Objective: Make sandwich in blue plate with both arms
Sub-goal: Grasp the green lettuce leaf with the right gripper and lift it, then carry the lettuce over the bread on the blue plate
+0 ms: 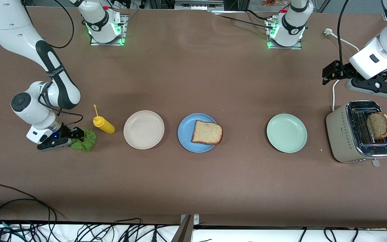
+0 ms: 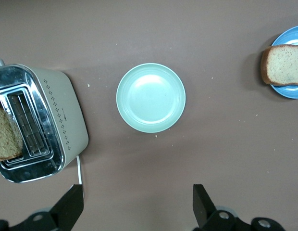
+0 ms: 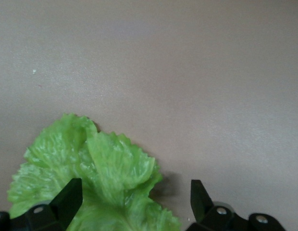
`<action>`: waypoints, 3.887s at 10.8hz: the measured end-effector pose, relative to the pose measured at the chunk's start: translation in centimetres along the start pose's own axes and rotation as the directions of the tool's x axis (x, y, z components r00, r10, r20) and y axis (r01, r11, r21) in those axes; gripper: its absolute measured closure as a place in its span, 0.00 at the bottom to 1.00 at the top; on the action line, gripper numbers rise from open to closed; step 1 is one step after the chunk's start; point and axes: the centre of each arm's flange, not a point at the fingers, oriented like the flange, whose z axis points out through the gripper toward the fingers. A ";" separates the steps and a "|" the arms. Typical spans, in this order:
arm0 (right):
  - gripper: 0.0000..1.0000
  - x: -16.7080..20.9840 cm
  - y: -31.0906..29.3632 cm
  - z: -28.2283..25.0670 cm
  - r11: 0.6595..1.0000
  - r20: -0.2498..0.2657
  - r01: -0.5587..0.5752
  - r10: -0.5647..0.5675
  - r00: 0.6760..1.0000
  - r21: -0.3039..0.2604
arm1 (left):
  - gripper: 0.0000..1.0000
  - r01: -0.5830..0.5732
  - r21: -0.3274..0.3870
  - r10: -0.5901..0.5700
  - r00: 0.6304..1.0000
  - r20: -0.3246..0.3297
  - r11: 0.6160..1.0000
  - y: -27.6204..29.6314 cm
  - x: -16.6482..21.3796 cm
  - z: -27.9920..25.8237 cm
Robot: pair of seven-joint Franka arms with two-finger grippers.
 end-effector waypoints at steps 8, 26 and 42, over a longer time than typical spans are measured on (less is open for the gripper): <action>0.80 0.5 -0.6 -0.3 0.996 0.018 0.086 -0.087 0.996 0.020 | 0.00 0.010 0.001 -0.010 1.000 -0.002 1.000 -0.1 -0.3 -0.1; 0.94 12.1 -8.1 -23.2 0.966 0.305 -0.185 0.123 0.944 0.183 | 0.00 0.018 0.000 -0.018 1.000 0.001 1.000 -0.6 -0.3 -0.1; 0.94 12.9 -45.5 -21.4 0.802 0.234 -0.593 0.590 0.773 -0.066 | 0.00 0.038 -0.004 -0.039 0.999 -0.010 0.999 -2.0 0.7 -0.3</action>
